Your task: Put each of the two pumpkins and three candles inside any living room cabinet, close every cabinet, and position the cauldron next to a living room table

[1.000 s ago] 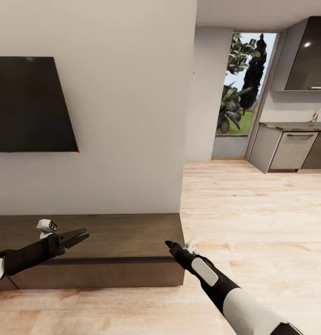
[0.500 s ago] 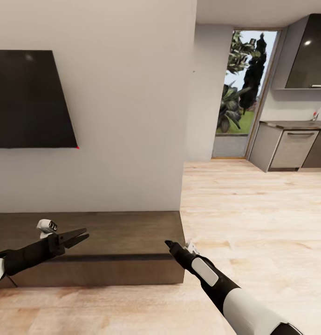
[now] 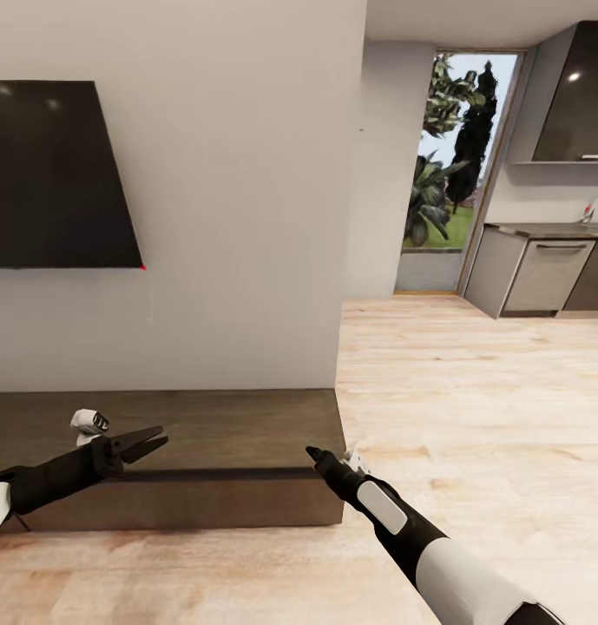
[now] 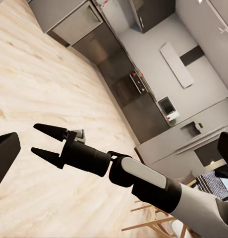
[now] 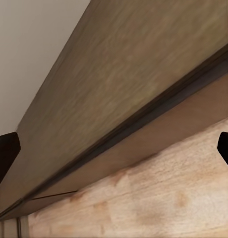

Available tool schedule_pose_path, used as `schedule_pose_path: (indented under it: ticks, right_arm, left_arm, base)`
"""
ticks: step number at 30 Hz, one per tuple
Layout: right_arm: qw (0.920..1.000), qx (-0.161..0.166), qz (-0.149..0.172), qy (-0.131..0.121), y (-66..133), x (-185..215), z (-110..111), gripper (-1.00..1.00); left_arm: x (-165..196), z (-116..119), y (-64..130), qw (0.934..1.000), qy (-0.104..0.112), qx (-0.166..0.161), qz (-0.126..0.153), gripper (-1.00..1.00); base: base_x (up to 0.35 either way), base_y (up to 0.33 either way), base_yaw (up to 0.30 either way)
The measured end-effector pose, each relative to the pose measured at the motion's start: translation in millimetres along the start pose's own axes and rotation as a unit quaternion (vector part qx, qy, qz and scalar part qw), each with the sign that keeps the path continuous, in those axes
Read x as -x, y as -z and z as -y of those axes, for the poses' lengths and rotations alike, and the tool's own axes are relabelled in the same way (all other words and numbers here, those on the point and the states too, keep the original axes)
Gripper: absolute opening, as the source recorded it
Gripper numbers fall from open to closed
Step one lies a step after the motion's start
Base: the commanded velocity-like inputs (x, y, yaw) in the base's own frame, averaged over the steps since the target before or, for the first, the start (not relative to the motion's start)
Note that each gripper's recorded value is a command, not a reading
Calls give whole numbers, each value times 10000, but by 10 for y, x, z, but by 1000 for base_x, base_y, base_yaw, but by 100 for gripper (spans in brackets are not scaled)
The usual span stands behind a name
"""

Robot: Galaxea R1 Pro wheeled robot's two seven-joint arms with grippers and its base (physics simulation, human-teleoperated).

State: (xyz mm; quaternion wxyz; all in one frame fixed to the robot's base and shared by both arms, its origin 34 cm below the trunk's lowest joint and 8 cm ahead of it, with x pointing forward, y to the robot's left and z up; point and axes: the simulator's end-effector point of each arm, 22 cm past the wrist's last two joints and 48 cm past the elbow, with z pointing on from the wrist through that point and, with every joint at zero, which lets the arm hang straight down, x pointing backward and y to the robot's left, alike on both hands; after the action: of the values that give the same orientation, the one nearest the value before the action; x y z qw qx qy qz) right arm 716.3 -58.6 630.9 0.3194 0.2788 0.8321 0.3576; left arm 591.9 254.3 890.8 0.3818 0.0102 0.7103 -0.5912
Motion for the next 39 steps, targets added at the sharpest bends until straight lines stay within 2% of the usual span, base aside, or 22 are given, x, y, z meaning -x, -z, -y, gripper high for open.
schedule_pose_path:
  ticks: [39]
  right_arm:
    - [10000,19,7,51,-333,-335,621,100]
  left_arm:
    - [-534,-591,48,10000,5,-17,1,100]
  base:
    - [0,0,0]
